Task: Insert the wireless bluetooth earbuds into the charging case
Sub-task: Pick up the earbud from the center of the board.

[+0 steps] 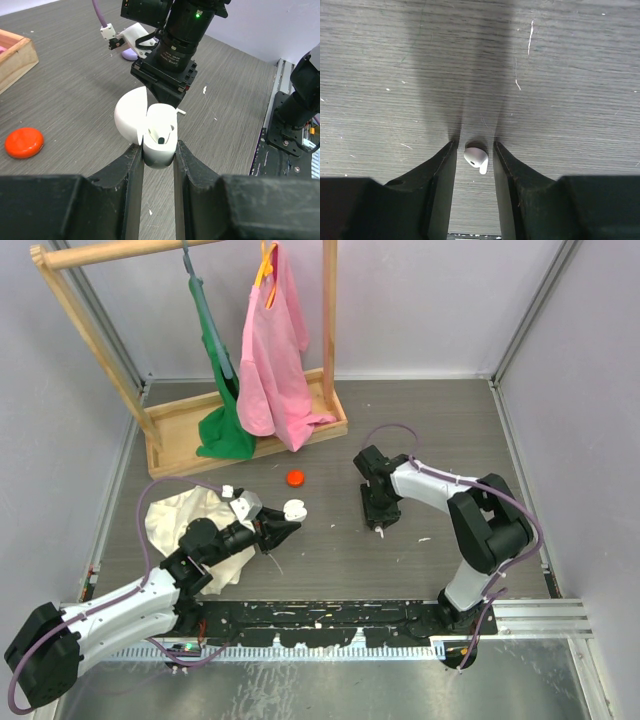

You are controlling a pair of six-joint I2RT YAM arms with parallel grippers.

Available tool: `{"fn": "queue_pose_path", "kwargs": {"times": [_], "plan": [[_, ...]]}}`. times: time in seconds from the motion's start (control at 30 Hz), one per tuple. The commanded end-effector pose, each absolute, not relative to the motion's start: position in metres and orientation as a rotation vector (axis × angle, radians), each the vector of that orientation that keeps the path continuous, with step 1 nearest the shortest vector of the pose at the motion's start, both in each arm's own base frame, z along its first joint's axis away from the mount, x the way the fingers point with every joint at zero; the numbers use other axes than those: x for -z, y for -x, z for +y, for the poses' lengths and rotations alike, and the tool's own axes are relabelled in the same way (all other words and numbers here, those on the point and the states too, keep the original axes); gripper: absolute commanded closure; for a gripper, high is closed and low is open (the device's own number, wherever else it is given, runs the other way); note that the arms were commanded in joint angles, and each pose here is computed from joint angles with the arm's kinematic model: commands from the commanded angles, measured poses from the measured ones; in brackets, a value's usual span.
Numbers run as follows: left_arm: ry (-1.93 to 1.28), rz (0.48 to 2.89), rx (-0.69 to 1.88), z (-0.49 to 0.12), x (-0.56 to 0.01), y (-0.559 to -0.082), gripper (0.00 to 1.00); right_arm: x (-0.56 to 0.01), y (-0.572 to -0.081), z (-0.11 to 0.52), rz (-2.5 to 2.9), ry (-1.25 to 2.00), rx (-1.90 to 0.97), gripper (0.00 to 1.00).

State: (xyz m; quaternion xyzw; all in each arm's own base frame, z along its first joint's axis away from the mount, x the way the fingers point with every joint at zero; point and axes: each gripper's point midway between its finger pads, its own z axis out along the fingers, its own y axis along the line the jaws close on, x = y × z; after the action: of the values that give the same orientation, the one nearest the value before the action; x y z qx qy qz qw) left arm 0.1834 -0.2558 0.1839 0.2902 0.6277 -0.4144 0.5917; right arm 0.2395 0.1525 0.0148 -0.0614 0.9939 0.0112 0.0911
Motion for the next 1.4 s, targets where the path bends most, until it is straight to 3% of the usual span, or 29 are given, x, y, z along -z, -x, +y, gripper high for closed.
{"fn": "queue_pose_path", "kwargs": {"times": [0.0, 0.23, 1.13, 1.37], "plan": [[-0.678, 1.369, 0.969, -0.259, -0.213, -0.185, 1.00, -0.020, -0.246, 0.157, 2.947, 0.201, -0.038, 0.60], [-0.684, 1.368, 0.973, -0.260, -0.212, -0.185, 1.00, -0.016, -0.244, 0.154, 2.964, 0.199, -0.009, 0.65], [-0.687, 1.371, 0.977, -0.261, -0.211, -0.184, 1.00, -0.016, -0.231, 0.147, 2.973, 0.204, -0.012, 0.67], [-0.686, 1.369, 0.976, -0.261, -0.212, -0.184, 1.00, -0.022, -0.228, 0.146, 2.954, 0.201, -0.028, 0.74]]}}
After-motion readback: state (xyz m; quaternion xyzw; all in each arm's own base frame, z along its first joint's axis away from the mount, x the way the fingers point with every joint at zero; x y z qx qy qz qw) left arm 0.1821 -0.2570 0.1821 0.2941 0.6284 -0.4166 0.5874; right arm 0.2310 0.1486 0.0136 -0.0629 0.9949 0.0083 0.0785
